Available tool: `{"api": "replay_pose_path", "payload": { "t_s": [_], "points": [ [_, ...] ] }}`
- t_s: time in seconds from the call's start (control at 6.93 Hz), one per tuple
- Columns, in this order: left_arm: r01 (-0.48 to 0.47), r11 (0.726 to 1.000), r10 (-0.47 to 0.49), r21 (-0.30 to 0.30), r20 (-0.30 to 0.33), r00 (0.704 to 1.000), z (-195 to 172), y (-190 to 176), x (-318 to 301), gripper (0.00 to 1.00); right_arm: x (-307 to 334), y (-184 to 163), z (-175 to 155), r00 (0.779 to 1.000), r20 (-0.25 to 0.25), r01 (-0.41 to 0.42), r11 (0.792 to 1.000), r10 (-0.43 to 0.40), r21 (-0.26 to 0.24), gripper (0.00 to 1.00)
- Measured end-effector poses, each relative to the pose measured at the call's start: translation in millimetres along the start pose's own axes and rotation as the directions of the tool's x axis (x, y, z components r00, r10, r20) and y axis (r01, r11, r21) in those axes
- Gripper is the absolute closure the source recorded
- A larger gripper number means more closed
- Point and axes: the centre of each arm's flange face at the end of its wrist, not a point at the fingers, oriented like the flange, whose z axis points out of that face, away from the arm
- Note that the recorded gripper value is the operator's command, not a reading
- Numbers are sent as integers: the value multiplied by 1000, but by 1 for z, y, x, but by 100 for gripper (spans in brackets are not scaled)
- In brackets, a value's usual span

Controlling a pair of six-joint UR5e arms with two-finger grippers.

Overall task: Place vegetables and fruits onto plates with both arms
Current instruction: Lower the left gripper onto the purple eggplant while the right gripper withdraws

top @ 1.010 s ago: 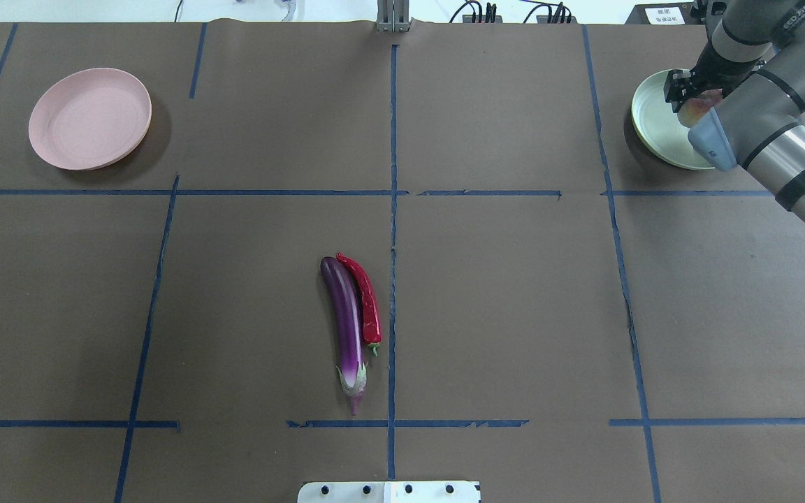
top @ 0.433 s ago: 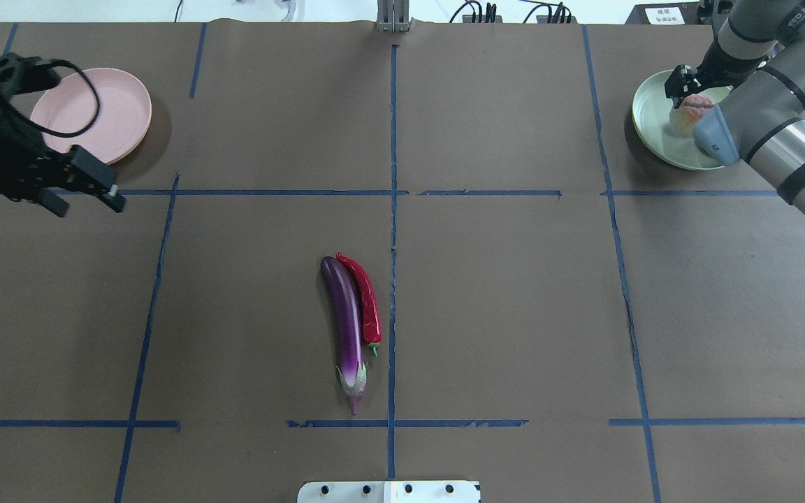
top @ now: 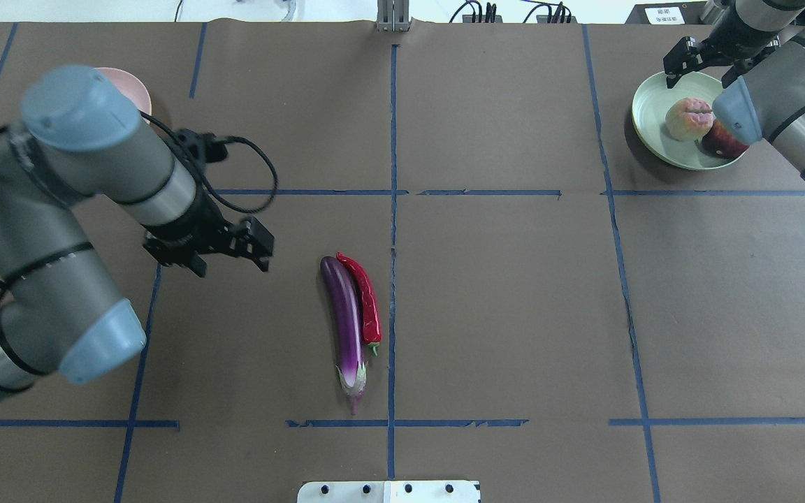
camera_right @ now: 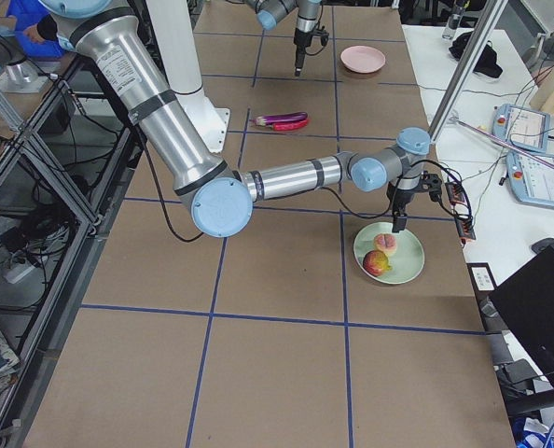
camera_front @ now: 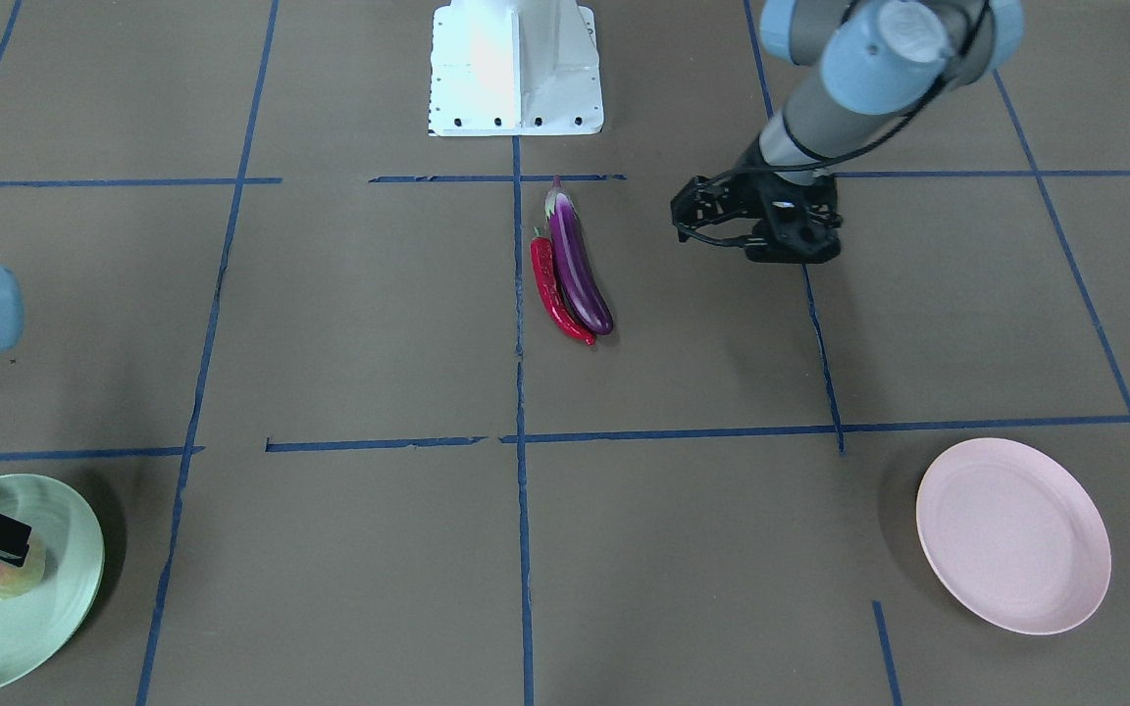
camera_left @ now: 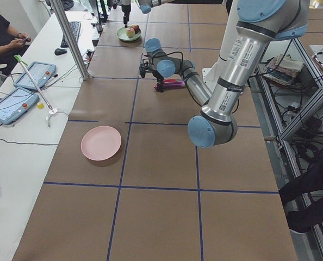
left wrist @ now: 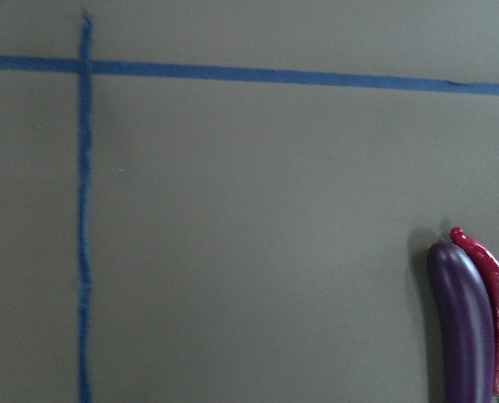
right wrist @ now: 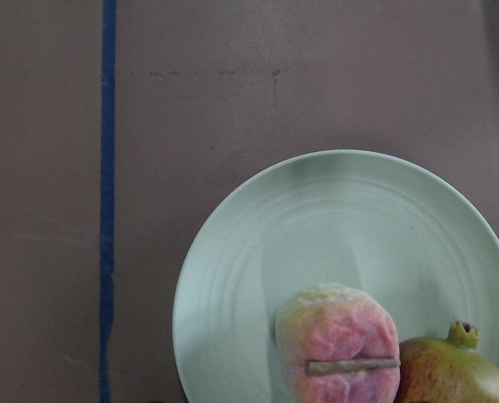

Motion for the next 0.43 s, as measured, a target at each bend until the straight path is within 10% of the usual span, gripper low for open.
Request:
{"api": "replay_pose_path", "payload": {
  "t_s": [0.43],
  "points": [
    [-141,989,140,48,38,989,97,68,87,0,-2,31,-25,996,92,-3,1000,4,-7,0]
  ]
}}
